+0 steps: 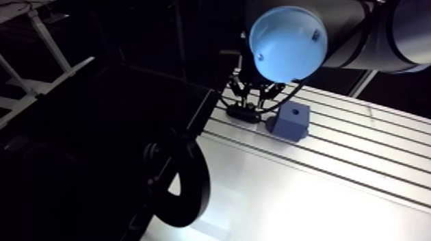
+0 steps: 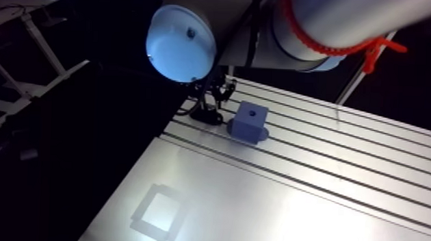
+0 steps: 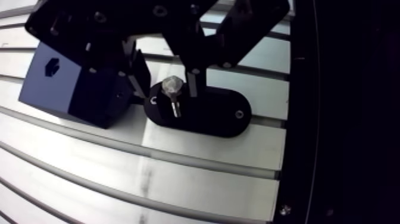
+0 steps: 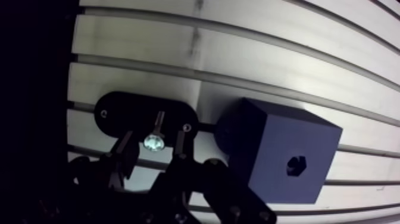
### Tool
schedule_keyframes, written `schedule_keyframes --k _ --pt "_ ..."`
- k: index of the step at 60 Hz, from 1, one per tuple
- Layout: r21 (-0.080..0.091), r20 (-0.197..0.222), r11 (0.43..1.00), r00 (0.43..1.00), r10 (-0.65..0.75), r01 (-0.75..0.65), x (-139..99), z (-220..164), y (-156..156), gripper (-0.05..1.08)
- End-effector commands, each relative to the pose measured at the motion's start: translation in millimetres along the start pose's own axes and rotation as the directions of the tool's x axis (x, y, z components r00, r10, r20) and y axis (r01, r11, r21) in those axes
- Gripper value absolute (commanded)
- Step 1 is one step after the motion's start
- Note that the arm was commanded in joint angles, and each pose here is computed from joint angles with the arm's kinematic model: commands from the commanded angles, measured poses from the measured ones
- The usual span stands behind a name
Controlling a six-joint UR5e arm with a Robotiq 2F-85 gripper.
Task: Pick up the M10 bolt and insert it into the hex recess until seated.
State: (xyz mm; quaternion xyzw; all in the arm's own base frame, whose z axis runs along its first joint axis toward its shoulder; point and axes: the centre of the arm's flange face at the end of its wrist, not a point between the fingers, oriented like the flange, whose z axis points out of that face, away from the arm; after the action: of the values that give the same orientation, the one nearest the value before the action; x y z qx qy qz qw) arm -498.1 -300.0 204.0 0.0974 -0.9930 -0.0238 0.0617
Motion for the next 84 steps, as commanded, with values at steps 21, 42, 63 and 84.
schedule_keyframes --k 21,42,63,84 --pt "-0.001 0.007 1.0 1.0 -0.004 0.004 -1.0 4.0 -1.0 0.59" --pt "-0.001 0.005 1.0 1.0 -0.004 0.004 -0.3 3.4 -1.0 0.63" --pt "-0.001 0.004 1.0 1.0 -0.001 0.001 -0.3 3.3 -1.0 0.67" --pt "0.002 0.007 1.0 1.0 -0.002 0.002 -0.4 4.3 -1.4 0.68"
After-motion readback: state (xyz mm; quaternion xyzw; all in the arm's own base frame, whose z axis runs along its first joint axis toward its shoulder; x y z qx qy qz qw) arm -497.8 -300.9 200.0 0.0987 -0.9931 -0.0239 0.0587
